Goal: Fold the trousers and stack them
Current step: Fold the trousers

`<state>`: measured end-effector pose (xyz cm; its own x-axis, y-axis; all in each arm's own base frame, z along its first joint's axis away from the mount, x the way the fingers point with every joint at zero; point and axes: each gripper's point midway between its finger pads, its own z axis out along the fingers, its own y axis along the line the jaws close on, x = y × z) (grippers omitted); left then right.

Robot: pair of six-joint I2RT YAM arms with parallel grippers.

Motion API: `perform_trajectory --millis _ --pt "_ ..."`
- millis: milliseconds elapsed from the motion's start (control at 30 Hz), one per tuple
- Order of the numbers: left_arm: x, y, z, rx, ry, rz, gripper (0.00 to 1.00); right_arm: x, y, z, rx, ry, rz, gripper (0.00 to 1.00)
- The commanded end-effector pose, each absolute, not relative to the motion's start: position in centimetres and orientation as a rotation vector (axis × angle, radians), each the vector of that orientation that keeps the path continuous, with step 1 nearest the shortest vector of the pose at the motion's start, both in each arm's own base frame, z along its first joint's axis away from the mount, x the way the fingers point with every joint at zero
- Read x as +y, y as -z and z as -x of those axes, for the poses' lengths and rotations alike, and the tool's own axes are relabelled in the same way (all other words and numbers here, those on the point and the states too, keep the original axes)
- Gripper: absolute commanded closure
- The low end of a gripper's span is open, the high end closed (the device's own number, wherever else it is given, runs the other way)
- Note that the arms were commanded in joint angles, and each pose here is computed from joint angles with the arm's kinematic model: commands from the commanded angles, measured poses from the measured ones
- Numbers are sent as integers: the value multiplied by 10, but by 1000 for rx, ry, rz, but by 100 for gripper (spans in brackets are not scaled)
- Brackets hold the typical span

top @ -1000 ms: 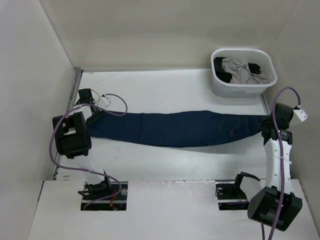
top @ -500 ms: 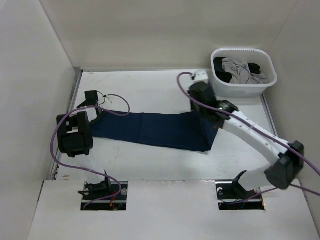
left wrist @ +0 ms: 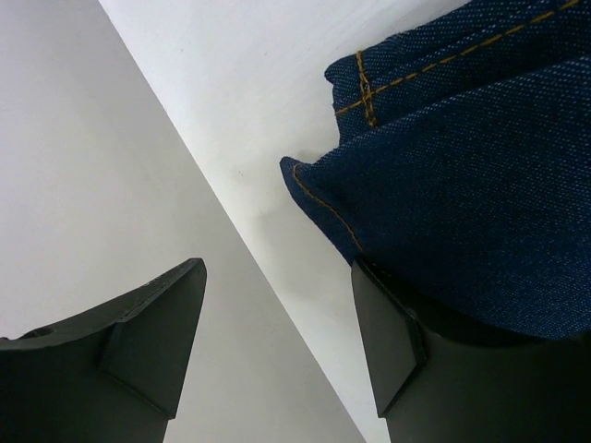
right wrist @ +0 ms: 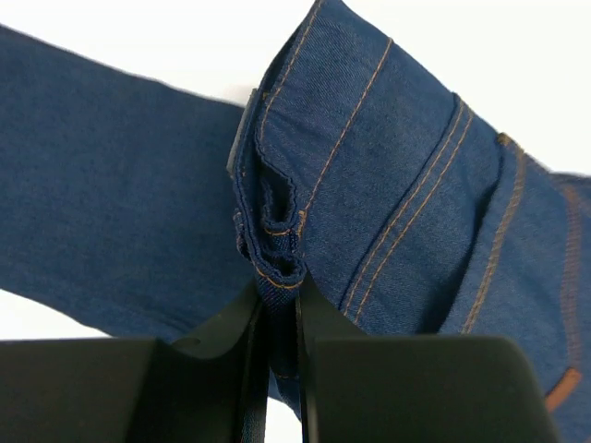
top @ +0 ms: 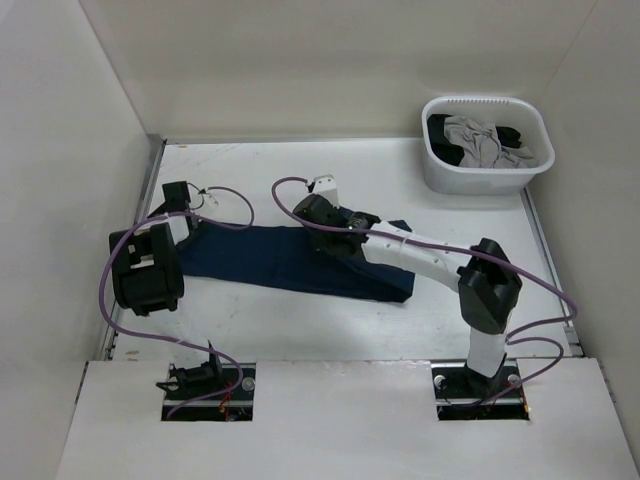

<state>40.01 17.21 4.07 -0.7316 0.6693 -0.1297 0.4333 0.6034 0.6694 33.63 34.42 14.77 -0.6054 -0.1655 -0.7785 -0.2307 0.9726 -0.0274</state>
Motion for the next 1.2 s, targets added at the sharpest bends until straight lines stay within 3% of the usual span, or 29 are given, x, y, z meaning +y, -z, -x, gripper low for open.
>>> perform_trajectory --millis 0,367,467,533,600,733,833,900,967,1033,1100,1167 --pt "166 -2 -360 2629 -725 -908 35 372 -176 -338 2196 -274 150 100" --pt "165 4 -359 2644 -711 -913 35 431 -189 -316 2098 -421 378 100" --pt "165 5 -360 2644 -708 -909 35 445 -163 -306 2152 -470 456 92" --pt "165 4 -362 2641 -710 -905 35 453 -143 -297 2198 -506 518 81" --pt "166 3 -362 2640 -712 -904 35 465 -135 -285 2219 -586 603 64" --pt "169 -3 -365 2627 -725 -896 35 480 -162 -262 2142 -799 728 11" --pt "172 -13 -371 2604 -741 -874 35 470 -207 -255 2051 -897 692 0" --pt "171 -23 -376 2582 -751 -864 35 441 -236 -265 2001 -877 581 1" --pt "171 -38 -382 2552 -759 -848 34 389 -245 -289 2003 -764 363 12" --pt "166 -57 -390 2508 -763 -843 34 332 -236 -310 2025 -661 142 36" --pt "156 -82 -401 2447 -766 -836 34 266 -212 -331 2059 -561 -93 67" --pt "138 -112 -412 2366 -749 -844 33 218 -188 -347 2100 -494 -238 83"
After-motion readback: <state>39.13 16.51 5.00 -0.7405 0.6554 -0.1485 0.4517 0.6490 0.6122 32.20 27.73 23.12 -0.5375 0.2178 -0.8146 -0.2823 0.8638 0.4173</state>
